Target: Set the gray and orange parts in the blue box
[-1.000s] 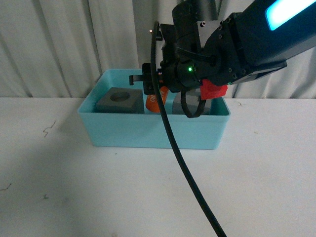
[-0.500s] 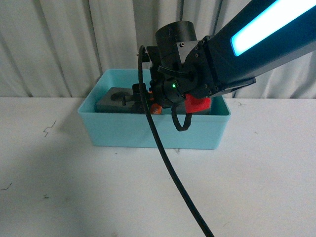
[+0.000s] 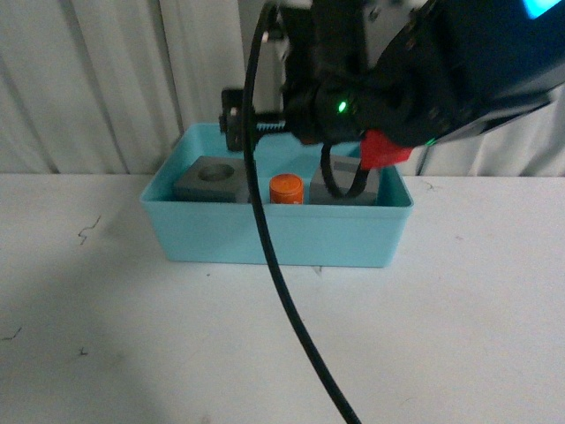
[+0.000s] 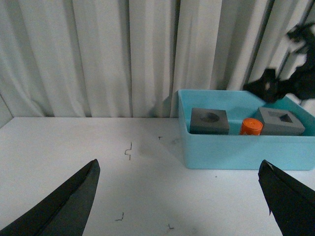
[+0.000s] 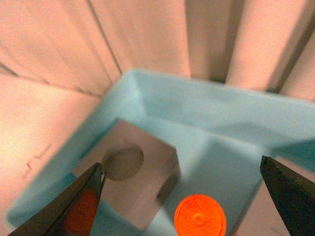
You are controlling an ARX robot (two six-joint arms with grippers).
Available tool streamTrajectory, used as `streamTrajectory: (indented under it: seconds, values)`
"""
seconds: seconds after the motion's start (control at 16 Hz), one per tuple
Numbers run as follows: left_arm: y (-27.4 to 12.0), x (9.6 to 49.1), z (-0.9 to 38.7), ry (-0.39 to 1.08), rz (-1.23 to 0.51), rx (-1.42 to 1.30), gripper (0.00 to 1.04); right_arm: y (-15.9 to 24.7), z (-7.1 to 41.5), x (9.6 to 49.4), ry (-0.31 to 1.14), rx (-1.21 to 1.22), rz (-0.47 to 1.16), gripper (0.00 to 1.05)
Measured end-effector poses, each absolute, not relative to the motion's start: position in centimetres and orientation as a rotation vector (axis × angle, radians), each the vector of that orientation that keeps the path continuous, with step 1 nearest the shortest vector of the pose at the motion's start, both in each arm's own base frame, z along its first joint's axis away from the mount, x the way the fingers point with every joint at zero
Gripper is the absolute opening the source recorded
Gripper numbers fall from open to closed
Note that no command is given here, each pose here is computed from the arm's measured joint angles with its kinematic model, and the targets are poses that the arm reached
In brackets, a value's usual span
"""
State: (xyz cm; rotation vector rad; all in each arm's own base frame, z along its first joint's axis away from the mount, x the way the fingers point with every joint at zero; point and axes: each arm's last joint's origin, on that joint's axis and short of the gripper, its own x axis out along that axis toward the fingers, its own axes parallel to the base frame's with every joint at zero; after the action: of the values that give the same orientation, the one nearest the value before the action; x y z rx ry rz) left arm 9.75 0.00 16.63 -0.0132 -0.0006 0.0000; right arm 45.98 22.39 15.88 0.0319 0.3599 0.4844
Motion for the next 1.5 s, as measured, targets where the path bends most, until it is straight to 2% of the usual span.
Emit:
streamTrajectory:
  seconds: [0.12, 0.25, 0.31, 0.44, 0.62, 0.69, 0.81, 0.88, 0.94, 1.06, 1.25, 1.31, 1.5]
  values:
    - [0.0, 9.7, 16.6, 0.000, 0.000, -0.013, 0.98, 18.0, 22.1, 42.8, 0.197, 0.070, 0.421, 0.98]
    - [0.0, 9.7, 16.6, 0.000, 0.000, -0.013, 0.98, 12.0, 25.1, 37.7, 0.144, 0.081, 0.284, 0.98]
    - [0.0, 9.7, 16.6, 0.000, 0.000, -0.013, 0.98, 9.1, 24.6, 34.4, 0.194, 0.083, 0.208, 0.98]
    - [0.0, 9.7, 16.6, 0.000, 0.000, -0.013, 0.98, 5.9, 22.5, 27.4, 0.311, 0.076, 0.065, 0.98]
    - [0.0, 9.7, 16.6, -0.001, 0.000, -0.013, 0.98, 5.8, 19.6, 17.1, 0.421, 0.136, -0.061, 0.98]
    - [0.0, 9.7, 16.6, 0.000, 0.000, -0.013, 0.98, 6.5, 18.6, 15.2, 0.474, 0.150, -0.088, 0.98]
    - [0.0, 9.7, 16.6, -0.001, 0.000, -0.013, 0.98, 8.3, 18.0, 14.1, 0.498, 0.219, -0.092, 0.98]
    - [0.0, 9.7, 16.6, 0.000, -0.002, -0.013, 0.98, 8.2, 17.7, 14.5, 0.317, 0.289, -0.048, 0.88]
    - [0.0, 9.7, 16.6, 0.000, 0.003, -0.013, 0.98, 6.8, 17.0, 14.0, 0.191, 0.262, -0.026, 0.77]
    - [0.0, 9.7, 16.6, -0.001, -0.002, -0.013, 0.98, 4.7, 17.4, 13.1, 0.017, 0.121, -0.013, 0.52]
    - [0.0, 9.7, 16.6, 0.000, 0.000, -0.013, 0.98, 2.9, 17.1, 12.5, -0.021, 0.033, -0.006, 0.15]
    - [0.0, 9.7, 16.6, -0.001, 0.000, -0.013, 0.98, 2.6, 16.7, 12.4, 0.014, 0.016, -0.006, 0.04]
    - [0.0, 9.7, 16.6, -0.001, 0.000, -0.013, 0.98, 1.5, 17.1, 11.8, -0.012, 0.009, -0.006, 0.02]
